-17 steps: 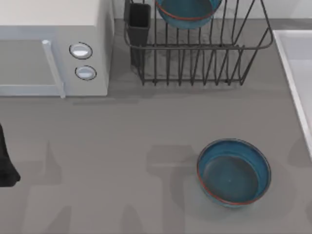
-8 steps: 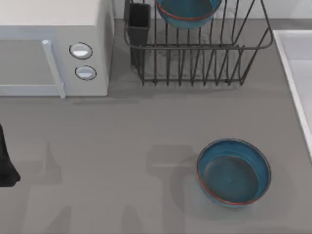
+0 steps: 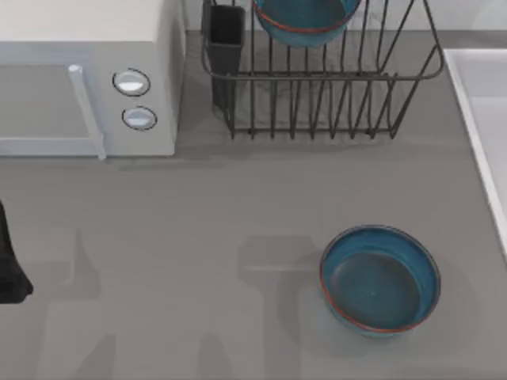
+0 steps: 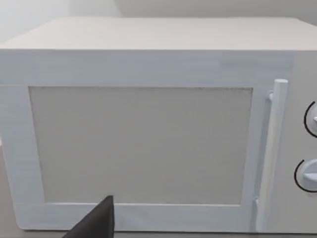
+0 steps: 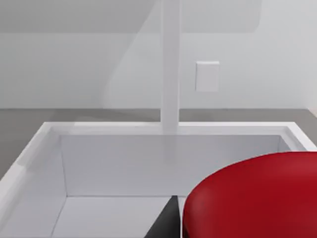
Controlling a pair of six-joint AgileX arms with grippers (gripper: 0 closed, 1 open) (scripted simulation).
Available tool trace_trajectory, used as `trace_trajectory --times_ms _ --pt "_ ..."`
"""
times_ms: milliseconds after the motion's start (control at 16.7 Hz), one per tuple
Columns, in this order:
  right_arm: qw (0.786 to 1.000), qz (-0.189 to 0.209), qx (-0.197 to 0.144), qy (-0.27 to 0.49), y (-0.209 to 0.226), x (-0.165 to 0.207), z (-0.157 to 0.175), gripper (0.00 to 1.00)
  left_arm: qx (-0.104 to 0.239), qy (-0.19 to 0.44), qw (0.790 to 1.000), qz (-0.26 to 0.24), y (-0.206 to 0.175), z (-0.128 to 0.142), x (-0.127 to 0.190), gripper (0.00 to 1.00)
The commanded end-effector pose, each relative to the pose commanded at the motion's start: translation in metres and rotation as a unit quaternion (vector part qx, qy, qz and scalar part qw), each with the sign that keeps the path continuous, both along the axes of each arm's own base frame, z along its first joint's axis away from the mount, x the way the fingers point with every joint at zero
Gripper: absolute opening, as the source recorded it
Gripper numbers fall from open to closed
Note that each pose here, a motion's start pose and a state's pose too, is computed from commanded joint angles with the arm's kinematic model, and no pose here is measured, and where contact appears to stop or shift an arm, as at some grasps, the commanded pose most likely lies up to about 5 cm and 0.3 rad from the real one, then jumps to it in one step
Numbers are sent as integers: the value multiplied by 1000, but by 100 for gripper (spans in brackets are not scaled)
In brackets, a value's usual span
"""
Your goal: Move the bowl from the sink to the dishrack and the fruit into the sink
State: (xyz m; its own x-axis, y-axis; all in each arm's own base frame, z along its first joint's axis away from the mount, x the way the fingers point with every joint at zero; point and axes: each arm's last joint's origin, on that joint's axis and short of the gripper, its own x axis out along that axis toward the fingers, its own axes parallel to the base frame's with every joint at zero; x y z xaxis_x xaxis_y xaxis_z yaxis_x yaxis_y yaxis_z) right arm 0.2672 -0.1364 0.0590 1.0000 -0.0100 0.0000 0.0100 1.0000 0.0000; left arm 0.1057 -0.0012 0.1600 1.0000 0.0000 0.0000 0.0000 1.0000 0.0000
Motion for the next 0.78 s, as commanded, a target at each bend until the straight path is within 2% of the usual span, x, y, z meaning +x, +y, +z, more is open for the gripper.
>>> trace_trajectory --times_ms 480,780 --pt "1000 0 0 0 0 0 0 98 0 0 1000 0 0 0 0 100" --pt "1000 0 0 0 0 0 0 100 0 0 1000 0 0 0 0 100"
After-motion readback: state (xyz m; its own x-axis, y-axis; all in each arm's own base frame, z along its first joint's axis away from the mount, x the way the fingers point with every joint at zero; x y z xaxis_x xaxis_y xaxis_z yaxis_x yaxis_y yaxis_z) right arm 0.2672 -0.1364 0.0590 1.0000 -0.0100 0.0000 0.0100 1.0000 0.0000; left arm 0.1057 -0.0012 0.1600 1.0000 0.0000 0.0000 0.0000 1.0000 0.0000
